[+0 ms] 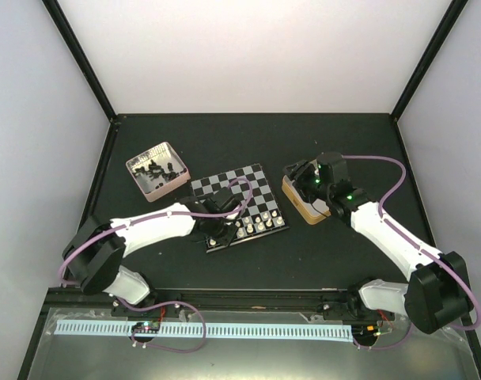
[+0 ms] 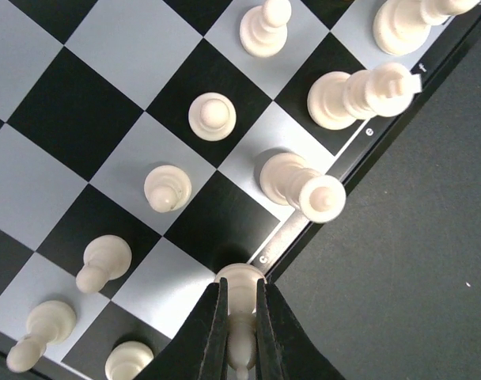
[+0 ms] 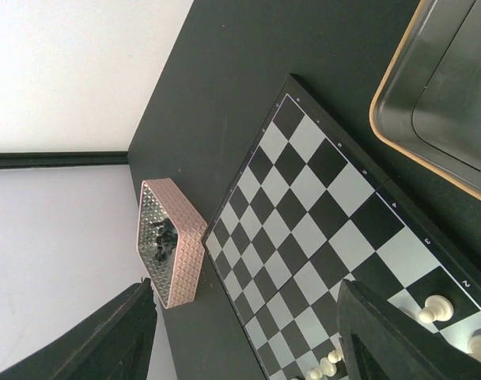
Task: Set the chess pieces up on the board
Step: Place the chess piece on the chessboard, then adjust the storage box at the center of the board.
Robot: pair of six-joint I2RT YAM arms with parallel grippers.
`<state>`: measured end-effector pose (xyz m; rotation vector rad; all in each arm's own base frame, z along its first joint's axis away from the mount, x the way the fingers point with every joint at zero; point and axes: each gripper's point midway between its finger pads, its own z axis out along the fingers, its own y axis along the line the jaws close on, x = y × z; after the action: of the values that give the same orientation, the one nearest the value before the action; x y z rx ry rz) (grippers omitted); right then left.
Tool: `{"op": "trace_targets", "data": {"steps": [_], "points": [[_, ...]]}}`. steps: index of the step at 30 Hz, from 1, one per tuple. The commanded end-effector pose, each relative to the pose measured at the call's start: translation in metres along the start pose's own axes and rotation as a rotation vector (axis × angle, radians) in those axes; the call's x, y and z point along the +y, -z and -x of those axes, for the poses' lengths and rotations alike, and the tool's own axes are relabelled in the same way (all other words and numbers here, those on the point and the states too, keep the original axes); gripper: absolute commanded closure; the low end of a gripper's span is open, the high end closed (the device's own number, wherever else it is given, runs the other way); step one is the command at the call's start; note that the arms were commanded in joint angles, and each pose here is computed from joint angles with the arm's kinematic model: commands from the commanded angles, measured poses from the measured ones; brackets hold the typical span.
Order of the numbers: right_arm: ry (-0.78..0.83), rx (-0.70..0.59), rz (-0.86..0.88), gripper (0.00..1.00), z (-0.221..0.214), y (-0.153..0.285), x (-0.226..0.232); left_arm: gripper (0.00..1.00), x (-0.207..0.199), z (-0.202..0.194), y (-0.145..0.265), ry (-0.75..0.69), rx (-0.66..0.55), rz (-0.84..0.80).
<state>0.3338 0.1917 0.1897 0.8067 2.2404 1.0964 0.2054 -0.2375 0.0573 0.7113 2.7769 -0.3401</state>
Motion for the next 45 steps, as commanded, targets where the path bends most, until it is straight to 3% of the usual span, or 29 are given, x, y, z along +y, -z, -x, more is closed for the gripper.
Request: {"op": "trace_targets", "data": {"steps": [1, 19, 26, 33, 39, 45], "points": [[0.009, -0.008, -0.011, 0.37, 0.003, -0.001, -0.003, 0.97, -0.004, 0.014, -0.004, 0.019, -0.023, -0.003], [0.003, 0.018, -0.012, 0.37, 0.001, -0.007, -0.008, 0.95, 0.003, 0.029, -0.007, 0.035, -0.052, 0.058], [0.004, 0.026, -0.007, 0.37, 0.000, -0.008, -0.007, 0.75, -0.003, 0.027, -0.006, 0.035, -0.040, 0.024], [0.024, 0.011, -0.003, 0.37, 0.003, -0.004, -0.004, 0.71, -0.007, 0.032, 0.011, 0.046, -0.077, -0.001], [0.172, -0.005, -0.015, 0.37, 0.014, -0.001, 0.003, 0.67, -0.003, 0.040, 0.037, 0.079, -0.152, -0.012], [0.516, 0.032, -0.101, 0.37, 0.042, -0.010, 0.001, 0.60, 0.007, 0.056, 0.070, 0.113, -0.282, -0.016]]}}
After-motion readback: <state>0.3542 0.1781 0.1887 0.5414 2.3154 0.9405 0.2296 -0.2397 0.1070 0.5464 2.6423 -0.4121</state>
